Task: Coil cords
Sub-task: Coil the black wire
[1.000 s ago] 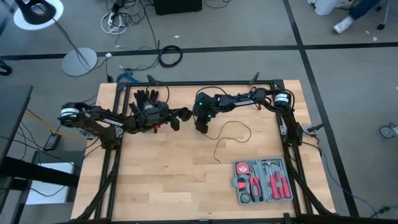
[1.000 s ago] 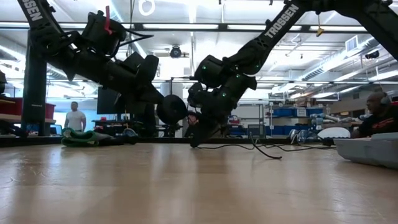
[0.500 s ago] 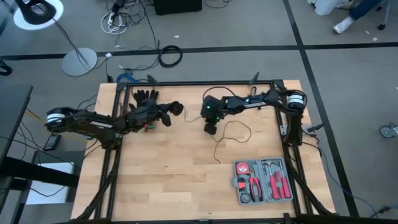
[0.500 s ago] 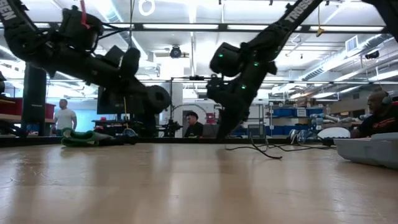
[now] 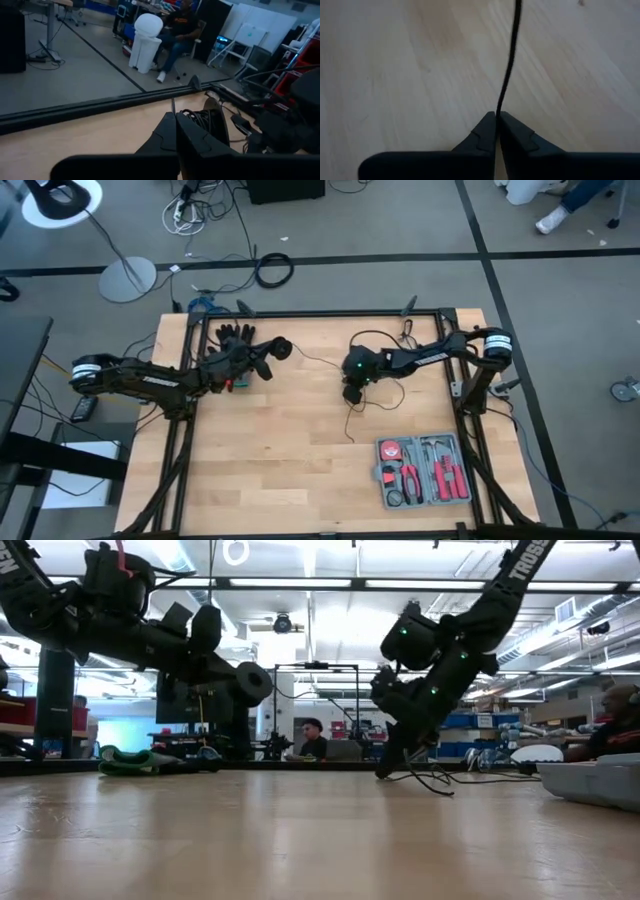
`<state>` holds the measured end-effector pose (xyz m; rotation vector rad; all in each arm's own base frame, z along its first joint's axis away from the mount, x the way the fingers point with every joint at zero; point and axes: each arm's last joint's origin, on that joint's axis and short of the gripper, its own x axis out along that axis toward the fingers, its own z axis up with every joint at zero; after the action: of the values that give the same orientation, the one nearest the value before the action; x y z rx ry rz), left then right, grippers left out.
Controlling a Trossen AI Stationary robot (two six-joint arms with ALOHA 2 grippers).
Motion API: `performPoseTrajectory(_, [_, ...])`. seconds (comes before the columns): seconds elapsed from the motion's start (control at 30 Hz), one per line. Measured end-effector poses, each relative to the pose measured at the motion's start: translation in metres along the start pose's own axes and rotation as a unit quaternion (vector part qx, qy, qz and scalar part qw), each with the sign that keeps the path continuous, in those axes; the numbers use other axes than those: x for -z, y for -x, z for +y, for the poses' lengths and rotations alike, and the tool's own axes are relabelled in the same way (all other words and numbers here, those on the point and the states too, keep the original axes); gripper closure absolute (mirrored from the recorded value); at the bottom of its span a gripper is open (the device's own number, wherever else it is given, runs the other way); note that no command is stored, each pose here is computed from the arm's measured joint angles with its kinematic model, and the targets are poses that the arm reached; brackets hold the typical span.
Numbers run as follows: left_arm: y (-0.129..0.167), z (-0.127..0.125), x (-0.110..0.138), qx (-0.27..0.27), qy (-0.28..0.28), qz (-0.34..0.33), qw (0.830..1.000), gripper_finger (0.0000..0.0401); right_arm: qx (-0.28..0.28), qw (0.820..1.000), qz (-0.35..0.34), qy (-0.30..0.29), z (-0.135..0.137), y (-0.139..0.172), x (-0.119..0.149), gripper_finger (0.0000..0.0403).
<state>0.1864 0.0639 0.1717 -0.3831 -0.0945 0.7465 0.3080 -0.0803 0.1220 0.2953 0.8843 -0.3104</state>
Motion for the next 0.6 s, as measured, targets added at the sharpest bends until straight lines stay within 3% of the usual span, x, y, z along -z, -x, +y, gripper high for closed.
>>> performPoseTrajectory(0.33, [0.0, 0.0, 0.001, -0.002, -0.006, 0.006, 1.0, 0.0401, -0.025, 0.999, -0.037, -0.01, 0.0, 0.005, 0.005, 0.0325])
performPoseTrajectory(0.6, [0.0, 0.001, 0.002, -0.003, -0.008, 0.01, 1.0, 0.0401, 0.008, 1.0, 0.015, -0.026, -0.012, 0.039, 0.008, 0.03])
